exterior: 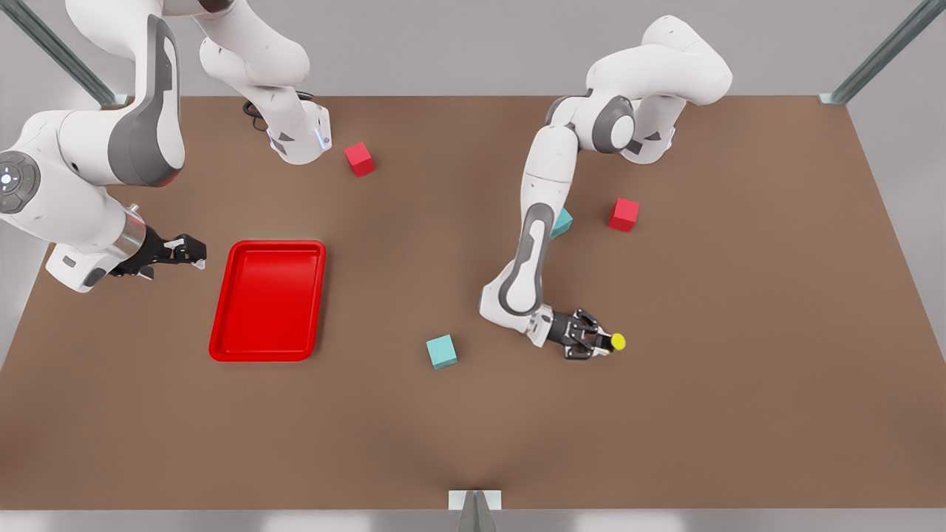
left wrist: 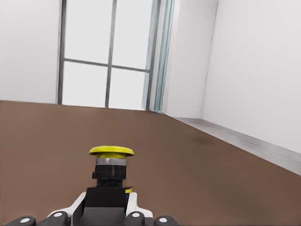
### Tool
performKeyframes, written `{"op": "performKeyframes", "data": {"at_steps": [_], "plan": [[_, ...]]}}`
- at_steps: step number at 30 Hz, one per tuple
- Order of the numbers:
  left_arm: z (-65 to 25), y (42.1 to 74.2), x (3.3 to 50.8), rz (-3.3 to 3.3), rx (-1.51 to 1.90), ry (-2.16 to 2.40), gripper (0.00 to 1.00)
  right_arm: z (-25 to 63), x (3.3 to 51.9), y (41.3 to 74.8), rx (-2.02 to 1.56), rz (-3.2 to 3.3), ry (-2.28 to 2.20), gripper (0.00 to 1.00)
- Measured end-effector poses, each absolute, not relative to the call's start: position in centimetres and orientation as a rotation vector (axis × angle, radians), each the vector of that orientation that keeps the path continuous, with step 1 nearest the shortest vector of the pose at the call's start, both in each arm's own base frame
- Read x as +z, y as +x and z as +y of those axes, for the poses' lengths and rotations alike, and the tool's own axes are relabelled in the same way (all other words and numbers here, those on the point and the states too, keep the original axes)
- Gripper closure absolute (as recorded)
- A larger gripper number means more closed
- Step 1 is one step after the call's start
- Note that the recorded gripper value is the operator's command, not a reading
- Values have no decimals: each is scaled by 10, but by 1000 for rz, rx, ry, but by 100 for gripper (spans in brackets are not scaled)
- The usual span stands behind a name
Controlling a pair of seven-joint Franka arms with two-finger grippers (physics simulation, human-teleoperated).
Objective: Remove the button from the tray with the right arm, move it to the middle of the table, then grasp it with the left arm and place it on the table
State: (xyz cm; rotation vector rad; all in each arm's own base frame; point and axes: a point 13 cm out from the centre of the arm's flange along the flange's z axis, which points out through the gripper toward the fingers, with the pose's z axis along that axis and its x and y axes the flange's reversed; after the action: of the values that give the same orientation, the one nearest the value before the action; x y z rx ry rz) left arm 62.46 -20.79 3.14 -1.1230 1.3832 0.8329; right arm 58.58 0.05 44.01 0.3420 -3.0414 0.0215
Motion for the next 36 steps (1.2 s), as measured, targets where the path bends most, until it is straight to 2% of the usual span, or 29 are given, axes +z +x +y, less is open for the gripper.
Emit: {"op": "performKeyframes", "data": {"at_steps": [7, 8, 9, 10, 11, 25, 28, 32, 34, 36], "plan": [[-224, 615, 25, 1392, 801, -1142, 59, 0, 440, 586, 21, -3040, 342, 0], [-226, 614, 25, 1392, 796, -1146, 52, 0, 439, 586, 21, -3040, 343, 0], [-229, 613, 26, 1392, 791, -1148, 34, 1, 439, 586, 21, -3040, 343, 0], [-231, 612, 27, 1392, 786, -1149, 4, 1, 439, 586, 21, -3040, 344, 0], [-232, 612, 27, 1392, 783, -1150, 0, 1, 439, 586, 21, -3040, 344, 0], [-249, 608, 42, 1394, 749, -1178, 0, -1, 444, 590, 26, -3059, 343, 0], [-272, 594, 57, 1419, 734, -1198, 0, -1, 452, 593, 38, -3078, 348, 0], [-306, 570, 114, 1451, 721, -1271, 0, 5, 469, 597, 49, -3105, 368, 0], [-307, 570, 165, 1459, 711, -1340, 0, 6, 478, 595, 51, -3113, 372, 0], [-297, 582, 235, 1496, 660, -1495, 0, 8, 486, 593, 51, -3112, 375, 0]]}}
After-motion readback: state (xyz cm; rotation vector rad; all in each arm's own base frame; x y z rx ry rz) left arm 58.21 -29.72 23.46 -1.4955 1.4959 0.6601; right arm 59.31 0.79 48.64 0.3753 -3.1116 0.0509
